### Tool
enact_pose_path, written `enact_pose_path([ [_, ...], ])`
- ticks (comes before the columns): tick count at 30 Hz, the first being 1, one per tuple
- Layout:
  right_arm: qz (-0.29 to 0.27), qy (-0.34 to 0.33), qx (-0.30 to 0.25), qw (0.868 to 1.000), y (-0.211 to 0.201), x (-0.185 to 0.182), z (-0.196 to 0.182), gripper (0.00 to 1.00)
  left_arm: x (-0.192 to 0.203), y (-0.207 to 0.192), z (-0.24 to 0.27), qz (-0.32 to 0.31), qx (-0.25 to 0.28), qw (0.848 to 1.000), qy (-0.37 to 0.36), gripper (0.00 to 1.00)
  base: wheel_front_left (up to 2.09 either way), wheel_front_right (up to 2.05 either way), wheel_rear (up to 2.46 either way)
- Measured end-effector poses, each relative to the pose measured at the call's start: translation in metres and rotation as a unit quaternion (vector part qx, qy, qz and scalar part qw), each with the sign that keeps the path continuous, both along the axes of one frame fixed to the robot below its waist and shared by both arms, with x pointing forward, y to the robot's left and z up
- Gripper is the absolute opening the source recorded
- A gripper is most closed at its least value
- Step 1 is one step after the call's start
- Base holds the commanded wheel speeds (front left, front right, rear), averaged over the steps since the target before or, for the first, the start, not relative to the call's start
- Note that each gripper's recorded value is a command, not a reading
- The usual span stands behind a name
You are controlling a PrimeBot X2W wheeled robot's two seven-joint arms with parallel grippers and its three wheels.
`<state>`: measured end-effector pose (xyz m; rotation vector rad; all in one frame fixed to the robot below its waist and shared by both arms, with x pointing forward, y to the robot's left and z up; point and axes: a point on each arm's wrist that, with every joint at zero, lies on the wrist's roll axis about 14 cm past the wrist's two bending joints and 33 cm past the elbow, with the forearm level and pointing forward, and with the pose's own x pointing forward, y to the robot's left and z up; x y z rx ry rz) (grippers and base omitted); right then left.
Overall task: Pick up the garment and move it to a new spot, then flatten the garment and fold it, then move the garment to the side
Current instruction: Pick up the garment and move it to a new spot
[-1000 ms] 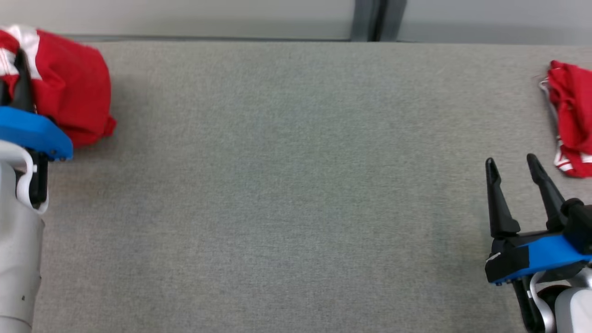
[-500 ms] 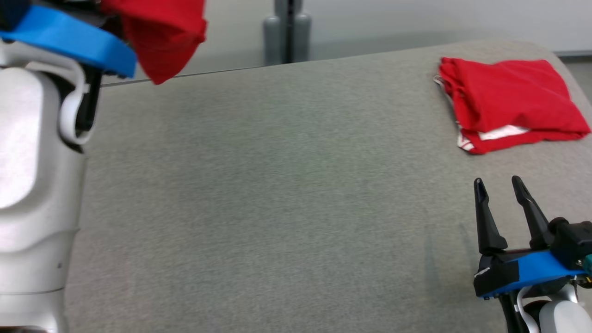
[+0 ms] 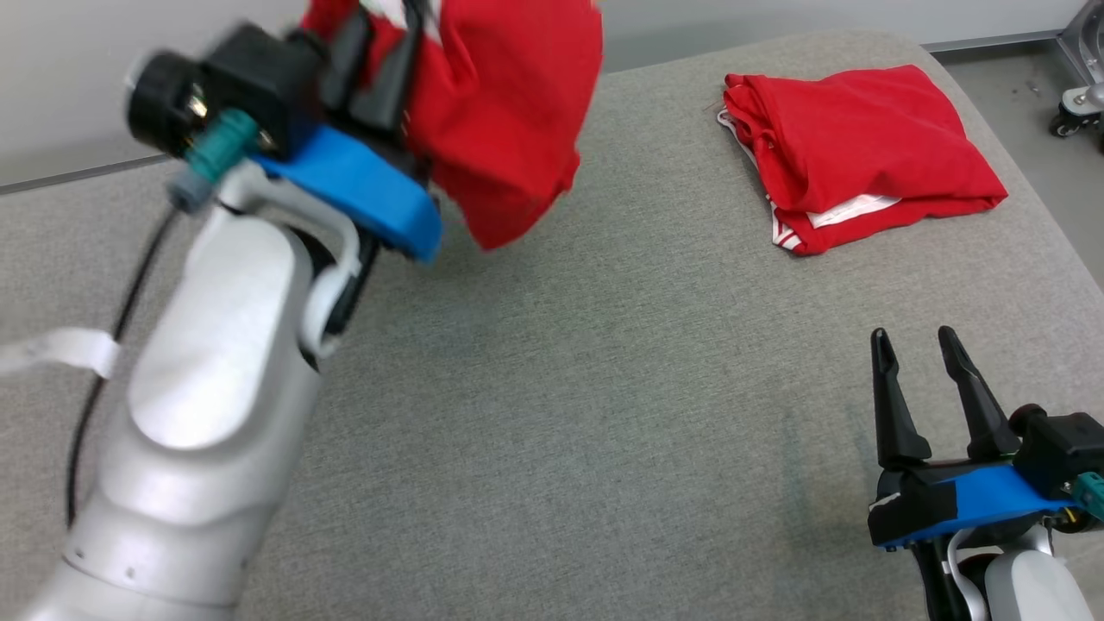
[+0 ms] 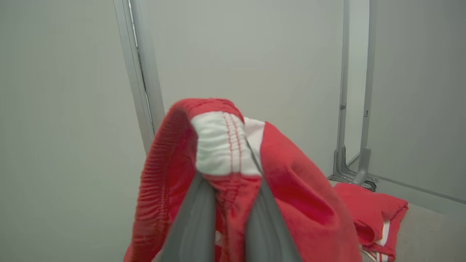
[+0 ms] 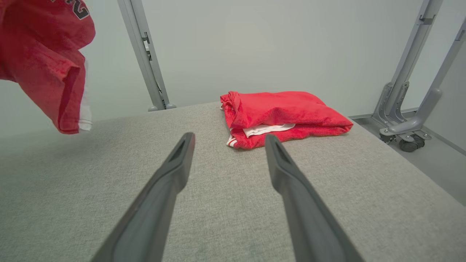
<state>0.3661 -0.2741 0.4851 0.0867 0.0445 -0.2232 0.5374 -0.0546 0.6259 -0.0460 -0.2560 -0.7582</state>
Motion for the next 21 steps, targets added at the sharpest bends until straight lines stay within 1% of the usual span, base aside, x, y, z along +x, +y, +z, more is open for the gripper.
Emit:
enact_pose_path([
  [4, 0.007, 0.004, 0.002, 1.0, 0.005, 0.004, -0.004, 1.0, -0.02, -0.005, -0.049, -0.013, 0.019, 0.998, 0.051, 0.0, 0.0, 0.0, 0.0],
  [10, 0.031, 0.0, 0.006, 0.999, 0.019, 0.017, -0.003, 1.0, -0.055, 0.007, -0.126, -0.007, 0.044, 0.99, 0.138, 0.0, 0.0, 0.0, 0.0],
  [14, 0.046, 0.0, 0.011, 0.999, 0.029, 0.021, -0.004, 1.0, -0.09, 0.011, -0.163, -0.011, 0.055, 0.981, 0.184, 0.0, 0.0, 0.0, 0.0],
  [18, 0.059, 0.0, 0.015, 0.998, 0.038, 0.024, -0.005, 1.0, -0.124, 0.014, -0.19, -0.013, 0.058, 0.972, 0.226, 0.0, 0.0, 0.0, 0.0],
  [19, 0.063, 0.0, 0.016, 0.998, 0.041, 0.025, -0.005, 1.0, -0.13, 0.016, -0.194, -0.011, 0.059, 0.971, 0.232, 0.39, 0.0, 0.0, 0.0],
  [20, 0.066, -0.001, 0.016, 0.998, 0.043, 0.025, -0.005, 1.0, -0.133, 0.019, -0.196, -0.005, 0.058, 0.97, 0.235, 1.0, 0.0, 0.0, 0.0],
  [21, 0.07, 0.0, 0.017, 0.997, 0.046, 0.026, -0.005, 1.0, -0.135, 0.022, -0.197, 0.001, 0.058, 0.97, 0.235, 1.0, 0.0, 0.0, 0.0],
])
